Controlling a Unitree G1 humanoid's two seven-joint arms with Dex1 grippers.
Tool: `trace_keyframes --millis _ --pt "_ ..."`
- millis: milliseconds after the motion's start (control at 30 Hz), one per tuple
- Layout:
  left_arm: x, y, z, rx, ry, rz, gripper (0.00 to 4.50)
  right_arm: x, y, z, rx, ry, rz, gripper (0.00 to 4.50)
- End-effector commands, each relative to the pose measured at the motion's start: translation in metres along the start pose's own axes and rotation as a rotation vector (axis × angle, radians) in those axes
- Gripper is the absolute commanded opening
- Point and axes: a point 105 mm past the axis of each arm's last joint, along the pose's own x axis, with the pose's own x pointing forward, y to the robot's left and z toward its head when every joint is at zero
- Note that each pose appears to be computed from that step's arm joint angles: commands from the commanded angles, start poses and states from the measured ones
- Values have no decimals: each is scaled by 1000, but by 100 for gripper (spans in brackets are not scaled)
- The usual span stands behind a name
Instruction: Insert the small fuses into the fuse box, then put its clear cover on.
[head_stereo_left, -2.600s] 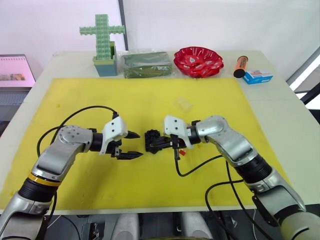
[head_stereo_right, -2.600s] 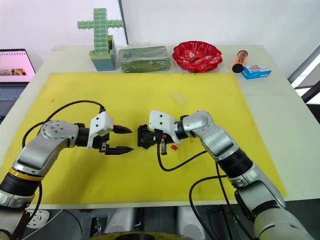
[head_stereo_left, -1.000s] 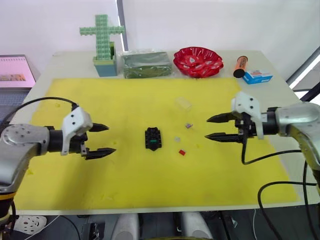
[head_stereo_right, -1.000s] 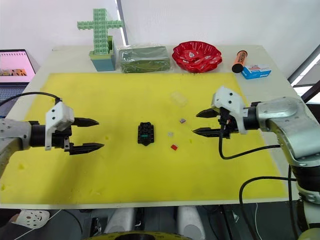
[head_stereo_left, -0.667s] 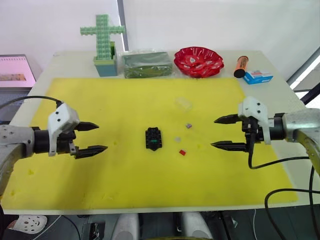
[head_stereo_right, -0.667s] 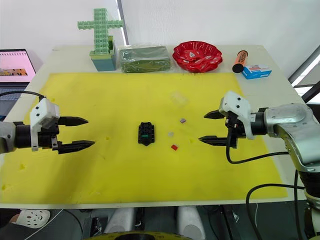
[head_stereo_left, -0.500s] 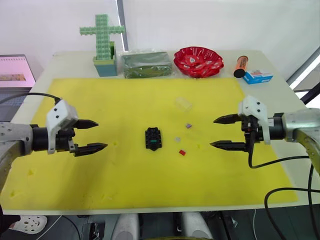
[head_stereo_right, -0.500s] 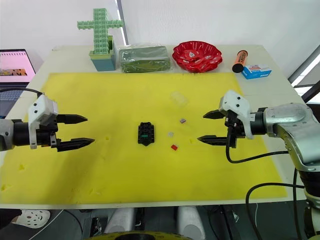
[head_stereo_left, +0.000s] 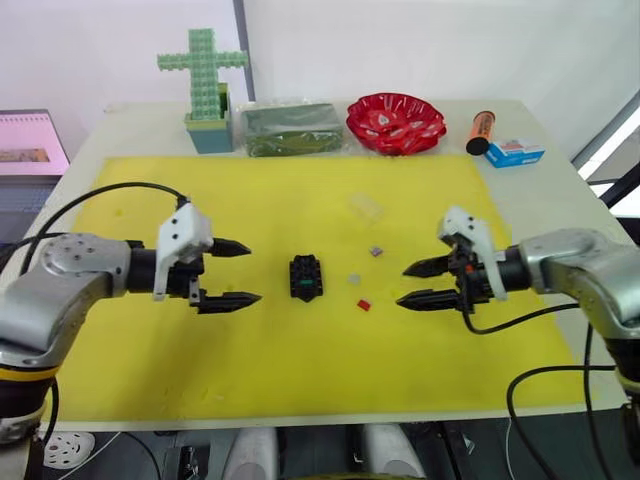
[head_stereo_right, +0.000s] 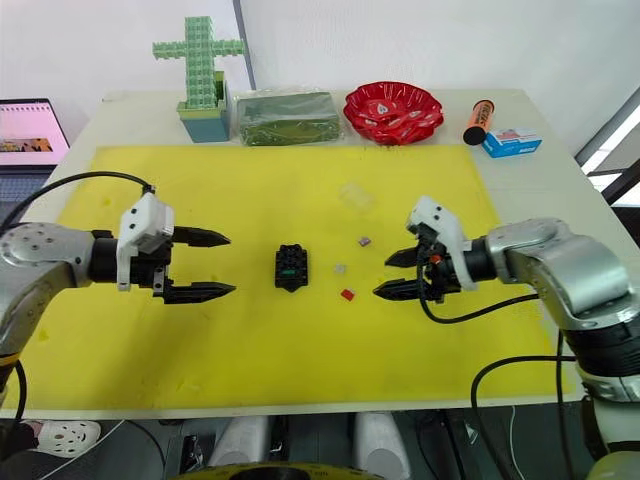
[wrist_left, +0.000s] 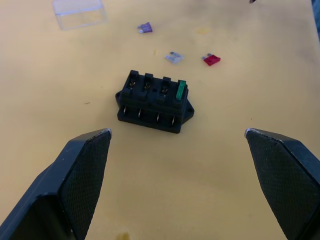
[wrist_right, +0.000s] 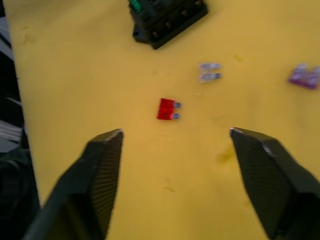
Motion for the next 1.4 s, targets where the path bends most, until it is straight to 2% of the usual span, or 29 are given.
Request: trace_keyframes --millis 33,333,533,767,900,1400 --pt "5 -3 4 63 8 -24 450 12 4 3 26 -11 19 276" --pt "11 -7 3 77 4 -33 450 21 4 -4 213 -9 84 276" --pt "12 -9 3 74 -4 -27 450 28 -7 4 310 -35 147 276" --pt "13 -12 0 68 -2 -21 450 37 -10 7 306 9 186 276" --pt "14 -14 -2 66 -5 -18 450 39 -12 0 302 60 198 276" --pt "21 -17 -2 67 -24 -14 450 49 -14 0 302 111 254 276"
